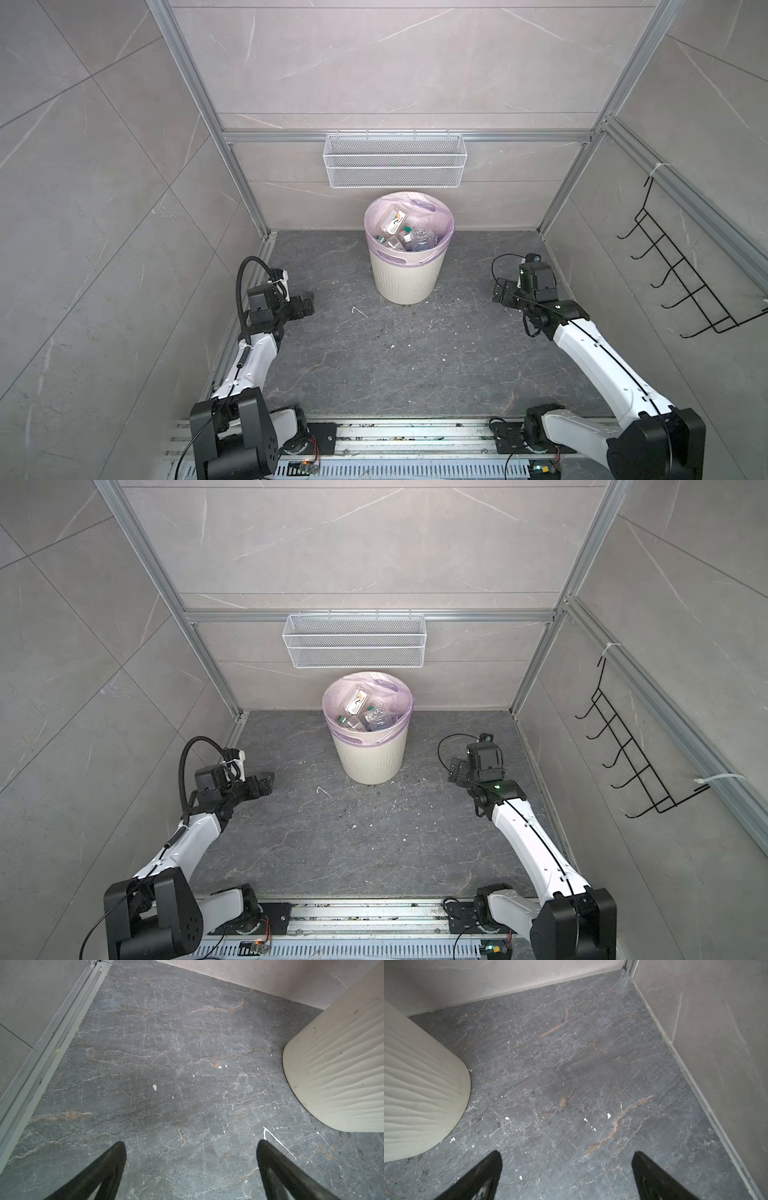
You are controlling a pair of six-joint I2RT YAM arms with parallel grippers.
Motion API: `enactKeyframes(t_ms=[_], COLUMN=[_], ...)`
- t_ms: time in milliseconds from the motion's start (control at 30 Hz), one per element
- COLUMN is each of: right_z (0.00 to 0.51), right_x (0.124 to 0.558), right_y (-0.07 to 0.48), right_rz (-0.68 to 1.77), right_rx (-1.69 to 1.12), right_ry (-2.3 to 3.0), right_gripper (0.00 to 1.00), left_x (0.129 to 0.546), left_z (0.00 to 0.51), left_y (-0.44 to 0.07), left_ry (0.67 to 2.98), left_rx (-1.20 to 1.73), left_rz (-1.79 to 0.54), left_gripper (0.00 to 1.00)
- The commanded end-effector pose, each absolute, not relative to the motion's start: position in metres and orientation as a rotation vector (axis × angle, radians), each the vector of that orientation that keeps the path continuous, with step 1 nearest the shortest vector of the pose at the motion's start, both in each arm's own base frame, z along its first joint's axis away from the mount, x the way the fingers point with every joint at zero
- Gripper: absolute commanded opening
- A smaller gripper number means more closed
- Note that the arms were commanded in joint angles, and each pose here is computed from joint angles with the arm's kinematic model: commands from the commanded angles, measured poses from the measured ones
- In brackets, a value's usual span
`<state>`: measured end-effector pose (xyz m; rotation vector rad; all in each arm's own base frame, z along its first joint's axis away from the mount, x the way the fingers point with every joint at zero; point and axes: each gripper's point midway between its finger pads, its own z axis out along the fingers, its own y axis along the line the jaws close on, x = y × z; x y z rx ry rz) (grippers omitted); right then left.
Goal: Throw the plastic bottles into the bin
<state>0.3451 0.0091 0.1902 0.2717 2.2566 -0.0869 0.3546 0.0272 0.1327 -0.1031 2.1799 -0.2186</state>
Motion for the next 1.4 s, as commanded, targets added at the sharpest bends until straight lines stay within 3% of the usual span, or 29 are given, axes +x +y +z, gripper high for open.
enactKeyframes(t_ms=[0, 700, 1367], right_z=[0.203, 0.142, 0.101], right_x=[0.356, 0.384, 0.389], right_y=[0.002, 0.012, 0.036], right_rz=[-0.133, -0.179, -0.048], right_rx=[0.259, 0.027, -0.084], right_ry=[2.169, 2.052, 1.927], right_gripper=[1.00, 1.00, 1.00], left_x=[0.370, 0.385, 0.377], left_z=[0.150, 0.105, 0.107], left_y=[0.031, 0.034, 0.024], left_ry=[2.080, 2.039, 1.907], left_rx=[-0.087, -0.074, -0.027], left_rz=[-0.217, -0.251, -0.268], left_gripper=[1.00, 1.00, 1.00])
